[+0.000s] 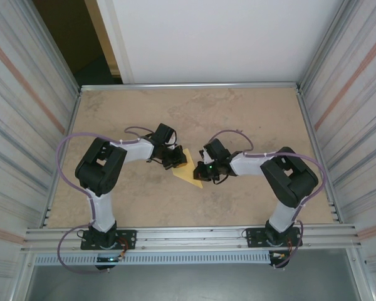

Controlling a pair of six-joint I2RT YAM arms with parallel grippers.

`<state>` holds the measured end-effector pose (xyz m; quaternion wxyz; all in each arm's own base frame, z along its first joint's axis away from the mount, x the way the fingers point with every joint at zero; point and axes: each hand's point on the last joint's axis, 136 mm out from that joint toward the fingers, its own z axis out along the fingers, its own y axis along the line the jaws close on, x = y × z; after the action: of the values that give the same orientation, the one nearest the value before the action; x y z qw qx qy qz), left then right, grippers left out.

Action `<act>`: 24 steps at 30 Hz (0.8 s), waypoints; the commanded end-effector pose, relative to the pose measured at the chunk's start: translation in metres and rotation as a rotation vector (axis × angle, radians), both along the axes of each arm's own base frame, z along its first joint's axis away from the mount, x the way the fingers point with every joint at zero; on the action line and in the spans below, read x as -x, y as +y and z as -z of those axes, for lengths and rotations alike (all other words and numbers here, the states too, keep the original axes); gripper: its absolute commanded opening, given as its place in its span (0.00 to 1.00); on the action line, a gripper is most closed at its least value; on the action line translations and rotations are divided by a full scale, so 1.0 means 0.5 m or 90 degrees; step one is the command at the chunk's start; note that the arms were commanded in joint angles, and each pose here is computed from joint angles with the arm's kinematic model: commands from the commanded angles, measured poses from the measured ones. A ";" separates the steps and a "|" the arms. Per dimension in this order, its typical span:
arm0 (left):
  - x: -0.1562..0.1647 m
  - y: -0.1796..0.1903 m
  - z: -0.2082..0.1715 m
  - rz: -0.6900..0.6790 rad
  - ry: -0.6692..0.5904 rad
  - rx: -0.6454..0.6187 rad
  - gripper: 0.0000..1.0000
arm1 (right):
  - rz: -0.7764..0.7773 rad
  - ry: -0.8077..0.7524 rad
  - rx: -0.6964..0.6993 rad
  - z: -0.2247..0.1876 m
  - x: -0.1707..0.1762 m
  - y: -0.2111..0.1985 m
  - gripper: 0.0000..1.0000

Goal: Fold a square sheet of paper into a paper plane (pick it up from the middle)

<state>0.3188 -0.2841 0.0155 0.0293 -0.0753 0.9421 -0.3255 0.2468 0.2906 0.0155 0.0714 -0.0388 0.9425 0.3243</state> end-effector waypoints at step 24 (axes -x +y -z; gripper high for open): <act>-0.042 0.007 -0.191 -0.005 -0.110 0.104 0.23 | 0.120 -0.126 -0.043 -0.166 -0.080 -0.075 0.43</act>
<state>0.3311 -0.2867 0.0674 0.0624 -0.0526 0.9276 -0.3645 0.2730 0.2506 0.1007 0.1953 0.0134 0.9177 0.3457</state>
